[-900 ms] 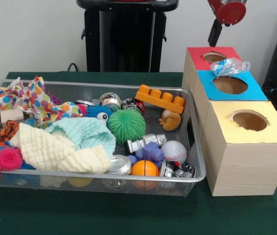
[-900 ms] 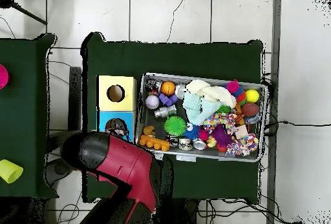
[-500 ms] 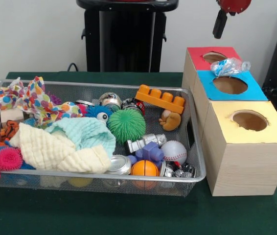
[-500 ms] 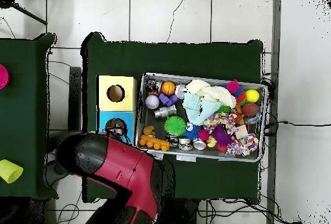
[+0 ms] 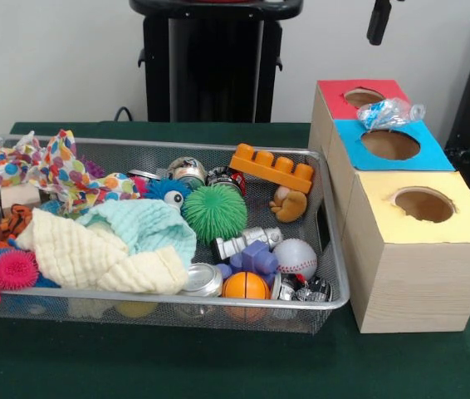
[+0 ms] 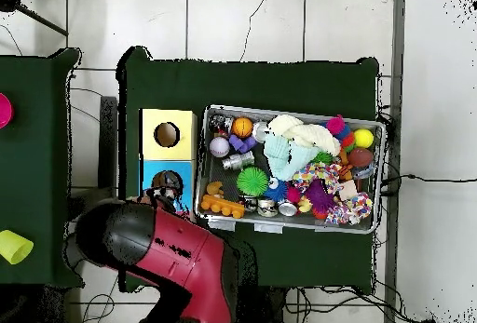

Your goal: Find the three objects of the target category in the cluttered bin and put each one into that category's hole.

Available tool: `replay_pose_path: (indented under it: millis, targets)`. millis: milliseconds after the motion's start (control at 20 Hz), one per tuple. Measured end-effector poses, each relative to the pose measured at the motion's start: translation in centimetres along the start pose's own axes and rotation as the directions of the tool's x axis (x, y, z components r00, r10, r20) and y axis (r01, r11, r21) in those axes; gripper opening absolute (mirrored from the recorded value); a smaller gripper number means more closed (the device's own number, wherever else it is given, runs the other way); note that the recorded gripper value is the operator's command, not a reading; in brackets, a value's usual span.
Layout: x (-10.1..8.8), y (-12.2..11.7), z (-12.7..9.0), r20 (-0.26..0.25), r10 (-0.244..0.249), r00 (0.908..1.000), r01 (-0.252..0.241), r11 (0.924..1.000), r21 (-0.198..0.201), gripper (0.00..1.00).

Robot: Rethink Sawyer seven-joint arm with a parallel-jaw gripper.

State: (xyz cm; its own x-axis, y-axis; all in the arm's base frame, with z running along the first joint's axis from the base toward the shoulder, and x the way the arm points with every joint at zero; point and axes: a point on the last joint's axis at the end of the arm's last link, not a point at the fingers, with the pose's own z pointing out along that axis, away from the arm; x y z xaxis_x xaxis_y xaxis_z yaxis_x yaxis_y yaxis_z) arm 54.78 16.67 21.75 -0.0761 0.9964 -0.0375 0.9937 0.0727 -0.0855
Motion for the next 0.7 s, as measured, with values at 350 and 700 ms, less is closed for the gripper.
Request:
replay_pose_path:
  millis: [350,700]
  targets:
    - [-0.3,-1.2,-0.5,-0.010,0.013,0.9999,-0.013,0.9999,-0.003,0.00]
    - [-0.4,-1.6,-0.4,-0.012,0.017,0.9998,-0.017,0.9999,0.001,0.00]
